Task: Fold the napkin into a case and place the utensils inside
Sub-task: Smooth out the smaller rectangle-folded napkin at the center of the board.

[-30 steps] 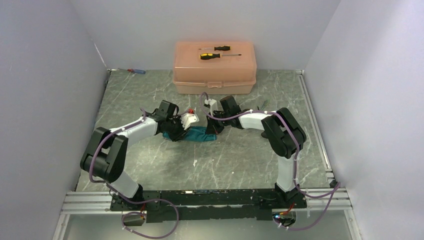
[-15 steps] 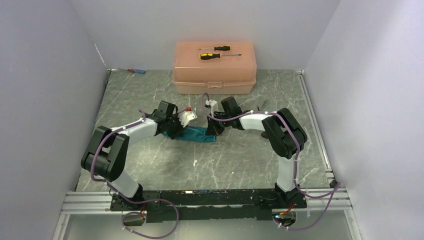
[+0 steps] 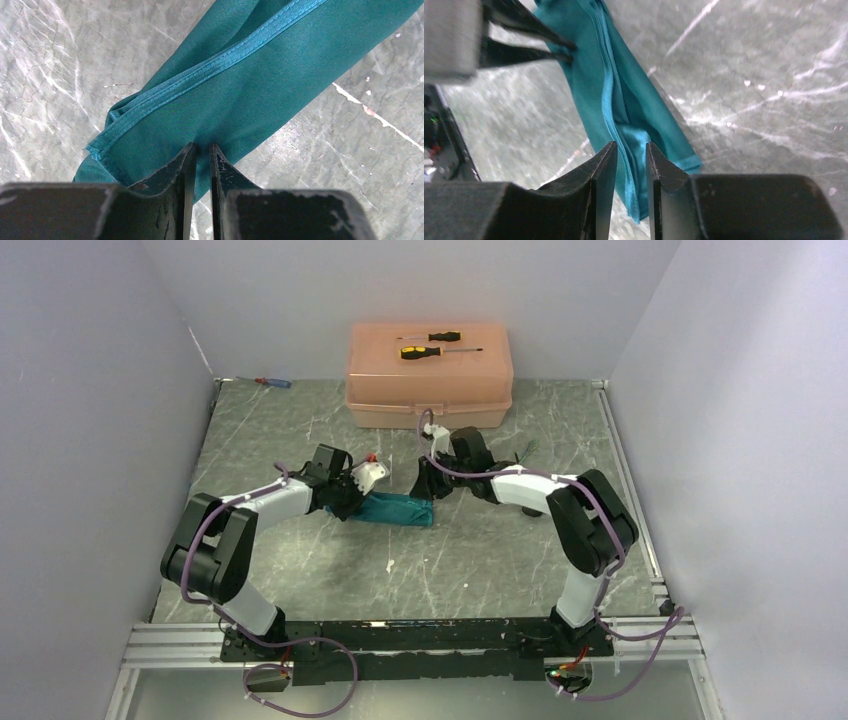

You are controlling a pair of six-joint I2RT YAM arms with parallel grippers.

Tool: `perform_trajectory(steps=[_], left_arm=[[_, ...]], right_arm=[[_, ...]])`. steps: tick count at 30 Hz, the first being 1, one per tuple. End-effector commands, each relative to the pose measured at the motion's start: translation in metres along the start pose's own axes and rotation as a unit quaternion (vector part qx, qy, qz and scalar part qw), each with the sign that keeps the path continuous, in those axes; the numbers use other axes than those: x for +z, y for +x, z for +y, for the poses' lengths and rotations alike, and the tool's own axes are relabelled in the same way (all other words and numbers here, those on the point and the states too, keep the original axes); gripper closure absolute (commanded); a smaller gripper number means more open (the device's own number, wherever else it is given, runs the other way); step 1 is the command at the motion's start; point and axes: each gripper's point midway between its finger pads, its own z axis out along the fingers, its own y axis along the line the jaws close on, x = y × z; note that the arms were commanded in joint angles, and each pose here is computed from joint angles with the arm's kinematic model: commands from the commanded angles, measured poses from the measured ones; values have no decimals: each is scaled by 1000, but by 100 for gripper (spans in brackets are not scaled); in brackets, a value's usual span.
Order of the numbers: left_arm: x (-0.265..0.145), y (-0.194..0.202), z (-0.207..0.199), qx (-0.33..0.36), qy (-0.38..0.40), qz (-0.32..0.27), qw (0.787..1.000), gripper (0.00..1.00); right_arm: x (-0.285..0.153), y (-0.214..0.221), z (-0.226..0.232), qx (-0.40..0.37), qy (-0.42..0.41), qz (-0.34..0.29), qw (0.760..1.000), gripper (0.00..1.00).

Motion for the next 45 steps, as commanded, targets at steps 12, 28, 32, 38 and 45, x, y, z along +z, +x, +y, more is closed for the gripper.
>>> perform_trajectory(steps=[12, 28, 32, 38, 45], left_arm=[[-10, 10, 3, -62, -38, 7, 997, 89], [-11, 3, 8, -102, -64, -16, 993, 96], [-9, 8, 11, -113, -75, -13, 991, 97], [-10, 1, 15, -134, -76, -26, 988, 97], [-17, -9, 18, -145, -61, -48, 986, 97]], right_arm=[[62, -49, 65, 145, -98, -111, 978, 100], [78, -42, 60, 195, -55, -155, 967, 100], [82, -54, 84, 189, -86, -136, 969, 100], [96, -59, 97, 191, -78, -100, 973, 100], [130, -23, 85, 255, -78, -43, 963, 100]])
